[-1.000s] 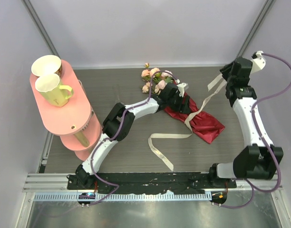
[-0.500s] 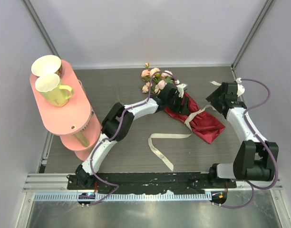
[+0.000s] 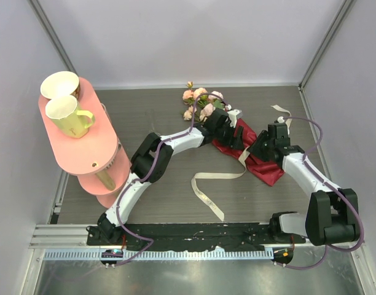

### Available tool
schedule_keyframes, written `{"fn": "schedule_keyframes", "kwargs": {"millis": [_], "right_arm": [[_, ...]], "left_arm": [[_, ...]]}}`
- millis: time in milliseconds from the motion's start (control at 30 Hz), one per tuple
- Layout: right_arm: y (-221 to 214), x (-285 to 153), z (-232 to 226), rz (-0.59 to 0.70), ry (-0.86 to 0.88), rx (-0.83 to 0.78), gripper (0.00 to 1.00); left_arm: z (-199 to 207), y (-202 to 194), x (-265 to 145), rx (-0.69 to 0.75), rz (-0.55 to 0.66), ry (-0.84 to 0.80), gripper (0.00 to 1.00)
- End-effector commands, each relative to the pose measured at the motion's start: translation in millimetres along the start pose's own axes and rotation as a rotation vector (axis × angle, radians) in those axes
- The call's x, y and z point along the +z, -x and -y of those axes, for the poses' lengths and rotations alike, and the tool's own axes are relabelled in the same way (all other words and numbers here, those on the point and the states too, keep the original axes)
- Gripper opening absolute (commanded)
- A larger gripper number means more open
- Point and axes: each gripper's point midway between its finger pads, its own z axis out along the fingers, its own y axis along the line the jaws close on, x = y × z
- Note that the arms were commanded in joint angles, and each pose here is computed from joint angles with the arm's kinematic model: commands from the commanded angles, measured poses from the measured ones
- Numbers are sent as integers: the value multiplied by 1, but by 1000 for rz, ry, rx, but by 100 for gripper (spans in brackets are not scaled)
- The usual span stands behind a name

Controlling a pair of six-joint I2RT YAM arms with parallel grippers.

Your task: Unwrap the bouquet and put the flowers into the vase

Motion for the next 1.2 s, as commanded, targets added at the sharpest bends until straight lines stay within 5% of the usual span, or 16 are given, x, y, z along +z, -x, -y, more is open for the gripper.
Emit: {"fn": "schedule_keyframes", "kwargs": {"millis": [0,567,867,1167], "right_arm": [[-4,4,-20,-1,86,-22,39],[-2,4,3,51,-29,-85,43],[-5,14,-12,24,51,-99,38],[21,-7,6,146,-50,-115,42]], "left_arm": [[20,27,-19,46,51,-32,65],[18,25,-16,41,45,-28,65],[18,24,-15,39,42,-32,65],[18,24,-15,40,40,-32,65]]}}
